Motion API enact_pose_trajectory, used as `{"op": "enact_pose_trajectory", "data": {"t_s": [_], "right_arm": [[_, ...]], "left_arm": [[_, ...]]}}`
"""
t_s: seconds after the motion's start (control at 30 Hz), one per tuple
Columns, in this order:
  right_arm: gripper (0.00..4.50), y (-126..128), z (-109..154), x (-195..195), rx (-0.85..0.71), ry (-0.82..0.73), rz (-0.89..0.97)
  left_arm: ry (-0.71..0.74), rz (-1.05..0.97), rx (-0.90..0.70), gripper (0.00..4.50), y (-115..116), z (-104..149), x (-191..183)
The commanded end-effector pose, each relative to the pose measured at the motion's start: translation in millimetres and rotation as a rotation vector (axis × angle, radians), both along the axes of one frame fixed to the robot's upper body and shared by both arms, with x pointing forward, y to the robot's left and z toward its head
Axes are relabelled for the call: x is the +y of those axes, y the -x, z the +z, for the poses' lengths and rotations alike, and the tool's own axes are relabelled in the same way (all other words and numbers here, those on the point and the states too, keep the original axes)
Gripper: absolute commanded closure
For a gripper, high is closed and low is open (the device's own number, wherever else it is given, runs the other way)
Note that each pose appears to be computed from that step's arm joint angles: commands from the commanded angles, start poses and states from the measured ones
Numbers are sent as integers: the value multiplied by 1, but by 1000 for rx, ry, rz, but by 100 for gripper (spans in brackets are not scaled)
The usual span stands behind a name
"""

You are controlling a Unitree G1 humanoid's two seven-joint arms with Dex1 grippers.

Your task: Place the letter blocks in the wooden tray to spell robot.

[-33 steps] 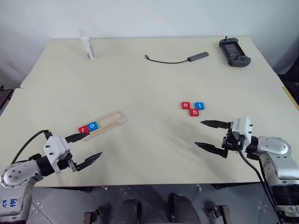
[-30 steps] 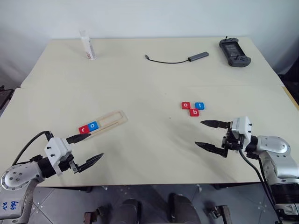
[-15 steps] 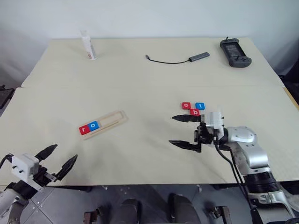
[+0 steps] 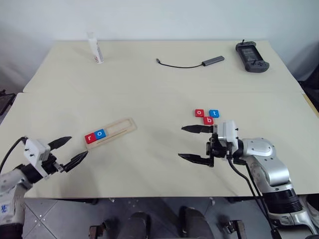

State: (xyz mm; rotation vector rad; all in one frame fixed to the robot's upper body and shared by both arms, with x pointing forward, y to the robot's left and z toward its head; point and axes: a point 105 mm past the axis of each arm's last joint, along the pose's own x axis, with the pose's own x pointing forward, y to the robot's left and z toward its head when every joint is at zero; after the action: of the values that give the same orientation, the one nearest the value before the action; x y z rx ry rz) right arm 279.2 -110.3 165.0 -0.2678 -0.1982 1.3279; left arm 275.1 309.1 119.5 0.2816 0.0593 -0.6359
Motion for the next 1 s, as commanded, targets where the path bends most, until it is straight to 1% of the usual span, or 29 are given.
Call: {"op": "enact_pose_trajectory", "data": {"t_s": [0.03,0.17,0.3,0.43,0.7,0.8,0.83,0.87,1.0], "right_arm": [[2,5,12,-5,-46,-6,-22],[2,7,13,-11,-48,2,-56],[2,10,13,-15,-44,8,-83],[2,14,14,-17,-44,12,-105],[2,17,16,-22,-47,14,-139],[0,17,16,-23,-51,15,-143],[0,16,17,-23,-51,15,-143],[0,16,17,-22,-52,16,-143],[0,14,17,-22,-53,20,-143]], "left_arm": [[-64,-54,39,0,-10,-1,6],[-92,-99,82,0,-23,-3,9],[-140,-171,155,0,-29,-14,4],[-131,-173,175,0,-38,-19,2],[-127,-213,238,0,-42,-37,-9],[-131,-234,257,60,-40,-43,-12],[-130,-241,258,88,-39,-43,-13],[-121,-249,258,108,-39,-43,-15],[-117,-272,224,108,-40,-40,-21]]}}
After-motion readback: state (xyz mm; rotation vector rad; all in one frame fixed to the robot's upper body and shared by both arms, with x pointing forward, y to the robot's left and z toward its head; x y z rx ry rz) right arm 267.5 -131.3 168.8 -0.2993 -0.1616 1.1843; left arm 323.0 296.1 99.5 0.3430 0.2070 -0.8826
